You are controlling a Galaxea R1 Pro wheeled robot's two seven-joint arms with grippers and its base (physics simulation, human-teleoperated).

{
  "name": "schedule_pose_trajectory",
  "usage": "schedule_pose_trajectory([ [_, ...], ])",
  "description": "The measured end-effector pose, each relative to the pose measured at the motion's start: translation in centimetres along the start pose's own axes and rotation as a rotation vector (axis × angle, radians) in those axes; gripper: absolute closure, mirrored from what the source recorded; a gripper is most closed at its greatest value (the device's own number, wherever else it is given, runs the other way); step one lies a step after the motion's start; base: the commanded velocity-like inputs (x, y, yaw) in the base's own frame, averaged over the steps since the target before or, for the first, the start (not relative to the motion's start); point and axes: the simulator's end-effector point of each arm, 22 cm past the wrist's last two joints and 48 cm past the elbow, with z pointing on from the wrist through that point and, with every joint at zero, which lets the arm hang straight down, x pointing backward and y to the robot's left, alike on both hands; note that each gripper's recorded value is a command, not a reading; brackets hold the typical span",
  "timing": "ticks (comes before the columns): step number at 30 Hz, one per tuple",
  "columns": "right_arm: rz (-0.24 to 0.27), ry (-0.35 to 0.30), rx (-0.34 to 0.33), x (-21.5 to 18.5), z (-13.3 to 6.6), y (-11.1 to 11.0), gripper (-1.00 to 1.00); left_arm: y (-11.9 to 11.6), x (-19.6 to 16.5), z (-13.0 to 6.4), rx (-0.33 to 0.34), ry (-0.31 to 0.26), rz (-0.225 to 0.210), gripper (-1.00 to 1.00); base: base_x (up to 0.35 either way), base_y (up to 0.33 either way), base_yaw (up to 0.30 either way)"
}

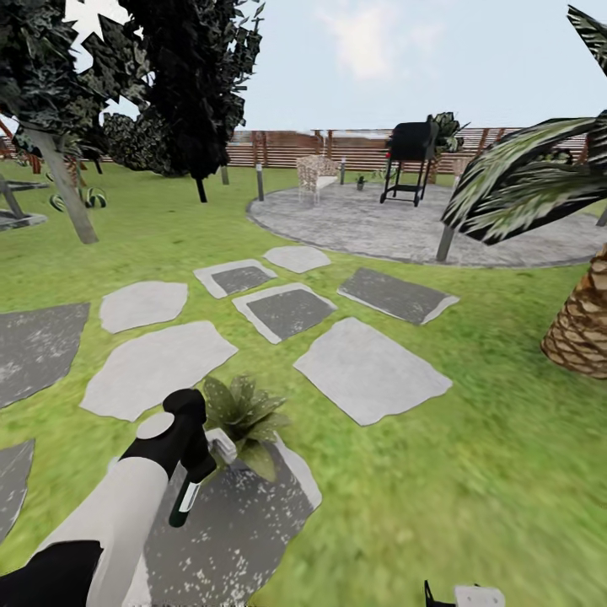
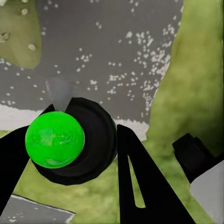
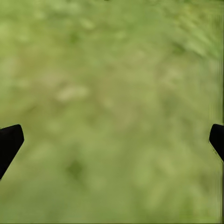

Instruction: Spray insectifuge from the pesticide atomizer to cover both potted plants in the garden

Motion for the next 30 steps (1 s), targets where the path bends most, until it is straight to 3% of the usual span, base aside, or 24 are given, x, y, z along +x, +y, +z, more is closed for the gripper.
schedule_pose_trajectory([
  [12, 0.001, 0.002, -0.001, 0.1, 0.0, 0.1, -1.00, 0.0, 0.3, 0.3, 0.001, 0.003, -0.003, 1.00, 0.000, -0.273, 0.272],
  [19, 0.001, 0.003, -0.001, 0.1, 0.0, 0.1, -1.00, 1.6, 0.4, 0.5, -0.064, -0.006, -0.023, 1.00, 0.000, -0.273, 0.274],
  [27, 0.001, 0.002, -0.001, 0.1, 0.0, 0.1, -1.00, -0.2, -1.3, 0.7, 0.049, -0.118, -0.080, 1.00, 0.000, -0.178, 0.131],
  [30, 0.001, 0.002, -0.002, 0.1, 0.0, 0.1, -1.00, -0.9, -1.2, 1.2, 0.071, -0.122, -0.080, 1.00, 0.000, -0.013, 0.004],
])
